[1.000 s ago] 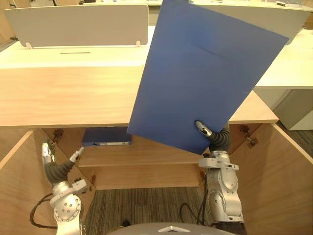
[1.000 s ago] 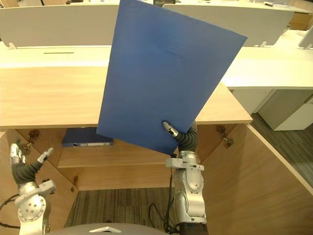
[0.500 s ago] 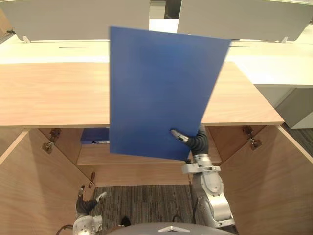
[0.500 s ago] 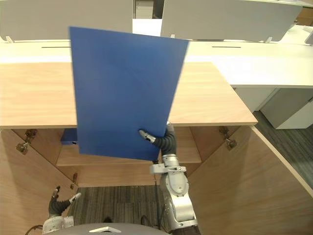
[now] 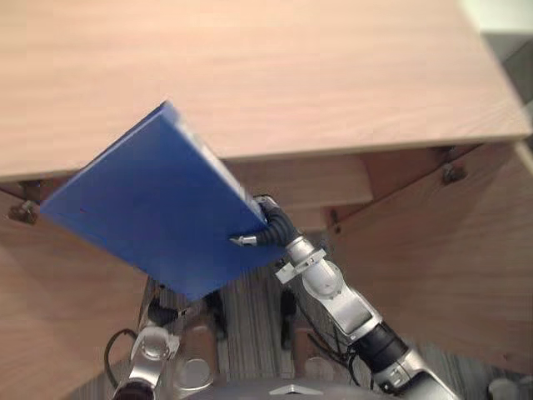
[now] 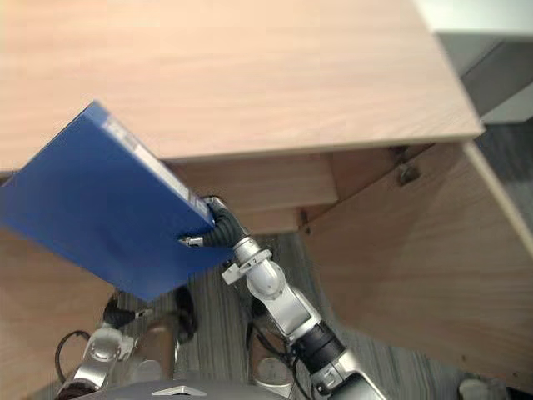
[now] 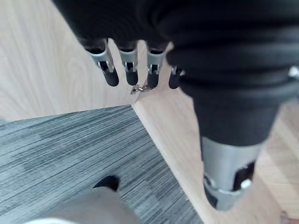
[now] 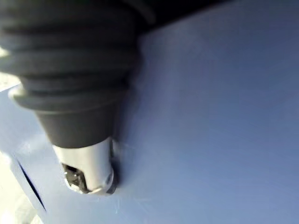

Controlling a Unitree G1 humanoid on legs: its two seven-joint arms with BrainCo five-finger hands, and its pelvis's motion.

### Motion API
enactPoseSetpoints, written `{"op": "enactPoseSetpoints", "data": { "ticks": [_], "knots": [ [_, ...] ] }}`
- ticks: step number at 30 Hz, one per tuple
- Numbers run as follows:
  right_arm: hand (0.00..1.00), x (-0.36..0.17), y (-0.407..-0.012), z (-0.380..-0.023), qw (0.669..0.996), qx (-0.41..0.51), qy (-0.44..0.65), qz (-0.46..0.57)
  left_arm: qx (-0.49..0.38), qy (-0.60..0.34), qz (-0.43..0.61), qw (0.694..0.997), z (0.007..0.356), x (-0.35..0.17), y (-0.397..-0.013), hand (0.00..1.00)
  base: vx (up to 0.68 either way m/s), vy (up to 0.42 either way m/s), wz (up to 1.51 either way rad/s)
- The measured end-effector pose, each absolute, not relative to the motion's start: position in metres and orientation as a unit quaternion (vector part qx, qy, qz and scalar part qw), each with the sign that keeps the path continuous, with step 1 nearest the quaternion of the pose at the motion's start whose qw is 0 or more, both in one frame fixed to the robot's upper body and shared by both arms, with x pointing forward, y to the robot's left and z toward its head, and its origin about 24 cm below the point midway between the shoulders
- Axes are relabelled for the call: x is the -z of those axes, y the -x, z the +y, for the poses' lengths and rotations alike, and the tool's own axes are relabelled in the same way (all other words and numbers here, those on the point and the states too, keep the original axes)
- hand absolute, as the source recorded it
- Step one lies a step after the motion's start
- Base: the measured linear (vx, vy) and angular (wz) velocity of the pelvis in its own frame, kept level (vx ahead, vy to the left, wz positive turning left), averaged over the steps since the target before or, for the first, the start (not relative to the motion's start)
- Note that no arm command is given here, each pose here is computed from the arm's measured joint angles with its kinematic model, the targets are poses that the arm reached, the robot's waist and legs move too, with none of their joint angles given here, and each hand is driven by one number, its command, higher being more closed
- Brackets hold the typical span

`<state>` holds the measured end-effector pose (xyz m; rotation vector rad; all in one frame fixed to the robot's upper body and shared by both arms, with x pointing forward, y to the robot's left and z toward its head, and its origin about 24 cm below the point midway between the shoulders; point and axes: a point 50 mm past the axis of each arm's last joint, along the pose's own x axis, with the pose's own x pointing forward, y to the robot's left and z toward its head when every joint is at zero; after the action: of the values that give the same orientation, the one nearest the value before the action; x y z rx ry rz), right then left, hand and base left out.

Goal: Walk over to the cabinet, pick up the folder, carry it to the office cabinet, place the folder inside the office cabinet, then close the office cabinet door

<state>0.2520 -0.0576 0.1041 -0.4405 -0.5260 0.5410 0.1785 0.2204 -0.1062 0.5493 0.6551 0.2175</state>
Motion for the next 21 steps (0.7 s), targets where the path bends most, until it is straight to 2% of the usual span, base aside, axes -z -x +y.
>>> {"op": "enactPoseSetpoints", "data": {
  "ticks": [3, 10, 15, 21],
  "knots": [
    [1.0, -0.111, -0.256, -0.059, 0.886, -0.271, 0.257, -0.276, -0.111, -0.281, 0.297, 0.906, 0.231, 0.097, -0.191, 0.0, -0.16, -0.01, 0.02],
    [1.0, -0.139, -0.261, -0.078, 0.88, -0.222, 0.273, -0.319, -0.135, -0.276, 0.203, 0.93, 0.23, 0.059, -0.228, 0.0, -0.12, -0.03, -0.03],
    [1.0, -0.165, -0.26, -0.091, 0.891, -0.188, 0.215, -0.353, -0.152, -0.255, 0.175, 0.939, 0.23, 0.047, -0.236, 0.0, -0.01, -0.03, 0.01],
    [1.0, -0.189, -0.273, -0.121, 0.918, -0.087, 0.117, -0.369, -0.16, -0.224, 0.15, 0.95, 0.226, 0.036, -0.245, 0.0, 0.06, -0.041, 0.09]
  ]
}}
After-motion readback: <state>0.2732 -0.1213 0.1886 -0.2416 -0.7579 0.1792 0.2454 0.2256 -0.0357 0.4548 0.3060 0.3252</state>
